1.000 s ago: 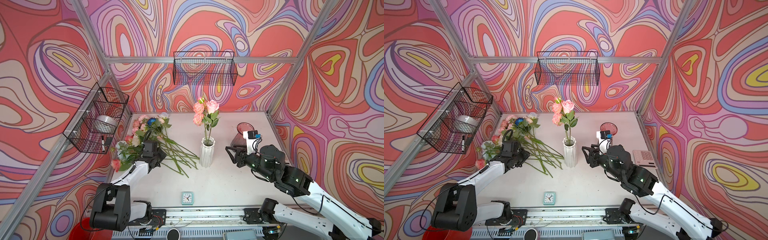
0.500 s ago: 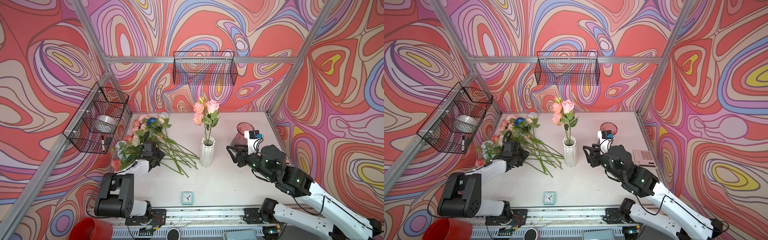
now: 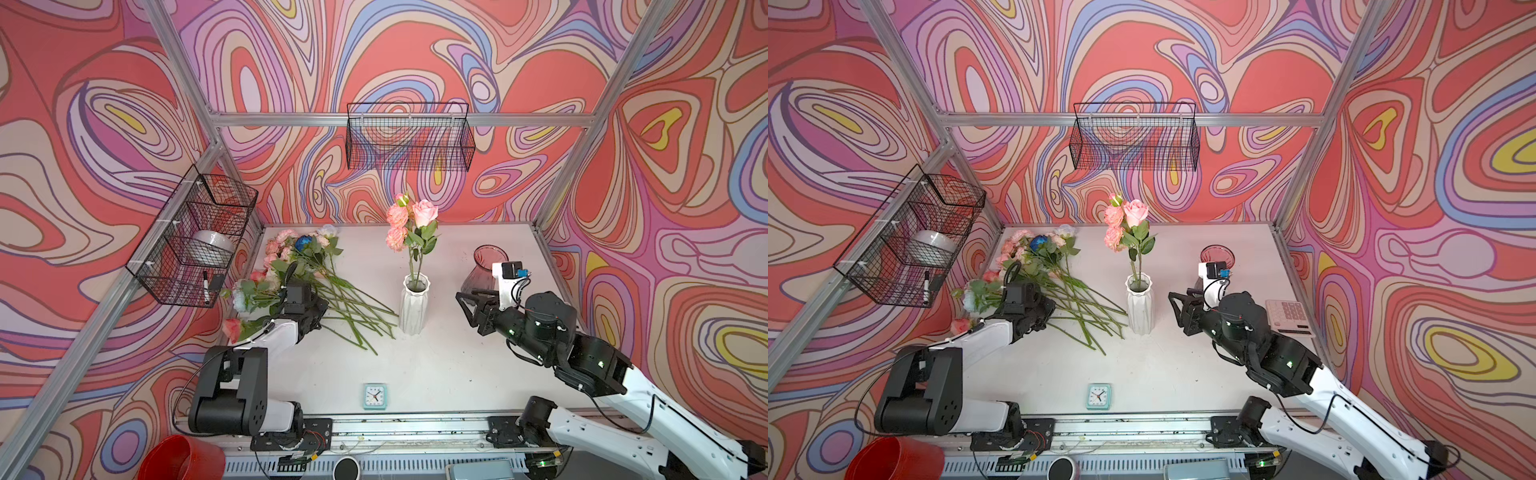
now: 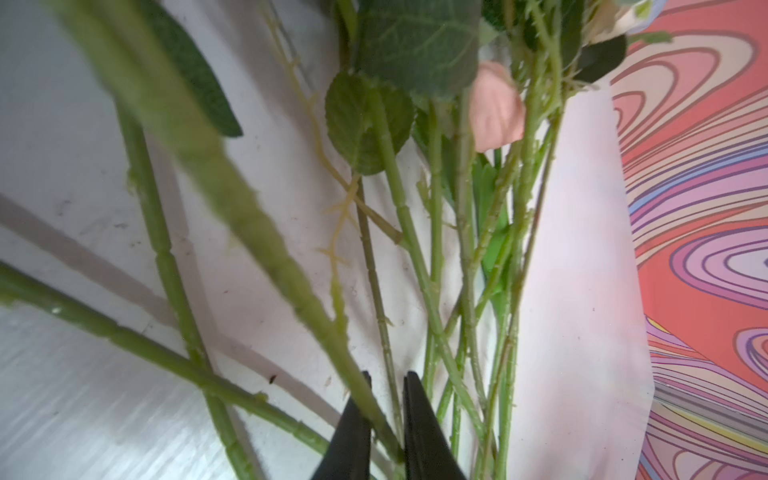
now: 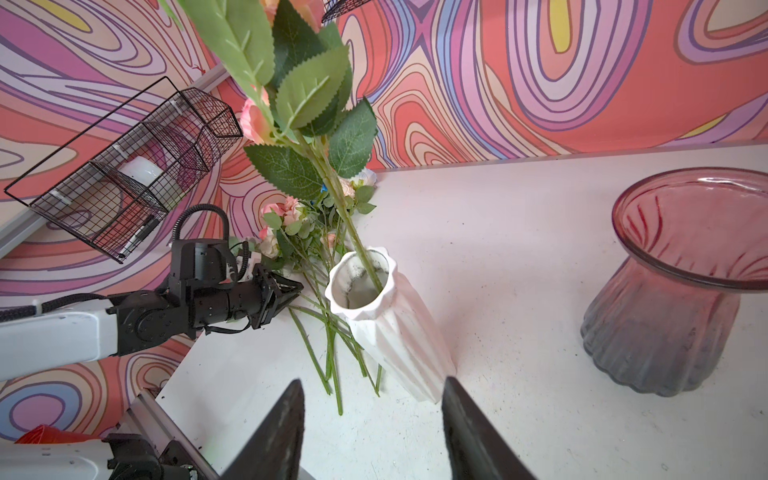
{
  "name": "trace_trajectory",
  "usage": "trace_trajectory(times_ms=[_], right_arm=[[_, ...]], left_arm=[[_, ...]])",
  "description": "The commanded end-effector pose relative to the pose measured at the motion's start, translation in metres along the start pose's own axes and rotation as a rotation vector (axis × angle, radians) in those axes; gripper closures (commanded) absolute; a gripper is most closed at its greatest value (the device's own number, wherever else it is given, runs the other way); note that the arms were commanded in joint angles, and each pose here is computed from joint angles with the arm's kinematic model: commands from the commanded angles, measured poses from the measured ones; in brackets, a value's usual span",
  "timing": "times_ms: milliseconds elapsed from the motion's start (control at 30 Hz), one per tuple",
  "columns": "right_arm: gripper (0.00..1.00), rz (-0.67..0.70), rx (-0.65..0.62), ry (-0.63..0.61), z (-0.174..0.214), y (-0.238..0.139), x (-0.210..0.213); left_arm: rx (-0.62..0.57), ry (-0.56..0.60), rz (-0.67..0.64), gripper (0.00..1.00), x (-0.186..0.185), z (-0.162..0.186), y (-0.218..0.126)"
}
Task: Arrange the flowers into the vase
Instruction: 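Lower the left gripper into the rose pile and grasp a stem, then lift the pale blue rose with the left gripper toward the white vase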
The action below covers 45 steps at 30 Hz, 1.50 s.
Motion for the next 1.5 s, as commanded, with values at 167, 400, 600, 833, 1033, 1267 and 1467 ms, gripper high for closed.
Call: trace_trajectory(times_ms=[167, 400, 600, 833, 1033, 1267, 1467], right_arm=[[0.46, 0.015, -0.008, 0.002, 0.001, 0.002, -0.004], [0.45, 0.019, -0.009, 0.006, 0.002, 0.001, -0.006], [0.44, 0.023, -0.016, 0.005, -0.001, -0.002, -0.005], [0.44, 0.026, -0.020, -0.003, -0.005, -0.004, -0.004], [0.44, 0.020, -0.021, -0.011, -0.008, -0.003, 0.000], [0.44, 0.013, -0.026, -0.012, -0.011, -0.004, 0.002], [0.44, 0.014, -0.030, -0.011, -0.011, -0.007, 0.001]], left_arm=[[-0.092, -0.016, -0.010, 0.99, -0.002, -0.015, -0.039], [-0.138, 0.031, 0.069, 1.00, -0.026, -0.027, -0.080], [-0.180, 0.153, 0.150, 1.00, -0.058, -0.041, -0.125], [-0.309, 0.355, 0.357, 1.00, -0.126, -0.059, -0.210], [-0.468, 0.574, 0.607, 1.00, -0.204, -0.057, -0.301], [-0.571, 0.745, 0.787, 1.00, -0.267, -0.040, -0.349], [-0.599, 0.807, 0.883, 1.00, -0.294, -0.029, -0.349]])
Point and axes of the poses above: each gripper's point midway between its finger pads, its own y axis out along the fingers, its own x axis along the line the jaws close on, z = x × y, the point moved 3 cm from there along -y, back along the fingers, and after that the axes turned 10 degrees about y, right-handed, at the moved point
